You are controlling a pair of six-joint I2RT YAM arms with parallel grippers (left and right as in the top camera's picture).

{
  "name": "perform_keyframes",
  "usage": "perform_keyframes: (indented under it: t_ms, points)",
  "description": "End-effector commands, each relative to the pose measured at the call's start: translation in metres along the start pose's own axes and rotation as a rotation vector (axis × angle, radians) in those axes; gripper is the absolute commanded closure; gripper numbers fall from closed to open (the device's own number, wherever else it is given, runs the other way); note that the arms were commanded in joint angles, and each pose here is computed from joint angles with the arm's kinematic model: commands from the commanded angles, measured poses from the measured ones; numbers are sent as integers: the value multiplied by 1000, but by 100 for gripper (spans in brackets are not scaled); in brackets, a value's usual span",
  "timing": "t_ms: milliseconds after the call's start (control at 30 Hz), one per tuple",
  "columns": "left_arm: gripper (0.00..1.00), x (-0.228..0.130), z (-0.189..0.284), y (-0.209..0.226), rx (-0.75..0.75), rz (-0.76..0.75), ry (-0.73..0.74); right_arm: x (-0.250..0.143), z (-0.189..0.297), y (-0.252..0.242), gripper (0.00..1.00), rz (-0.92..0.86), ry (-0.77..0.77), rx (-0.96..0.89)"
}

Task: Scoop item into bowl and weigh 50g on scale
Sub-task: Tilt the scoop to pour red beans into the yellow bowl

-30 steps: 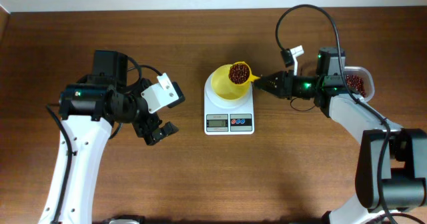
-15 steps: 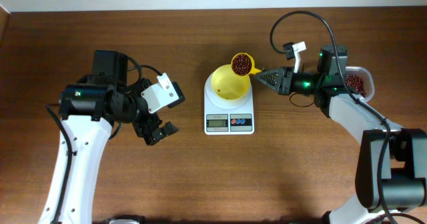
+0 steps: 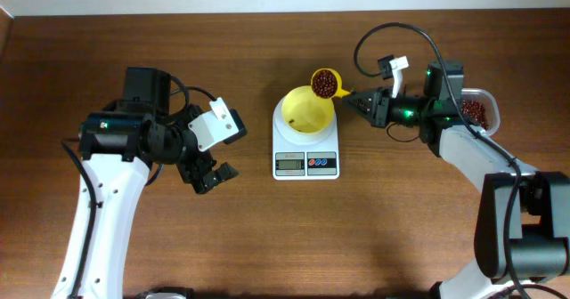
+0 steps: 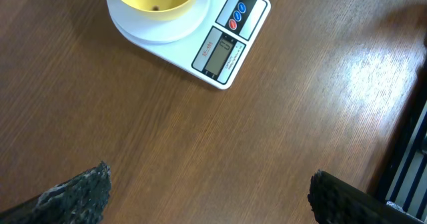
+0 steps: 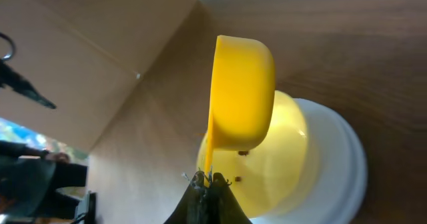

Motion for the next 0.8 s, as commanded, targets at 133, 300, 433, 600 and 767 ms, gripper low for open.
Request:
perform_keyframes:
  t_ms: [133,300,433,600,767]
  points:
    - [1,7,7,0,17,-31,-28,2,-3,-5,96,86,-10,-34]
    - [1,7,7,0,17,-31,-28,1,-3,-5,96,149,-5,-32]
    - [2,7,7,0,17,-30,-28,0,-3,-5,96,146,-3,-32]
    - [1,7,7,0,17,-31,-28,-2,-7,-2,96,154,7,-23]
    - [1,7,7,0,17,-30,-28,-3,-12,-3,96,158,8,-49]
Point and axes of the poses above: each gripper's point midway between its finger pads, its own z axis back along the fingers, its own y axis along the line the jaws close on, x = y × z, the point moved 2 cm from there along z, back along the fingers, and after that the axes turned 8 degrees about -z, right-handed, at the moved point
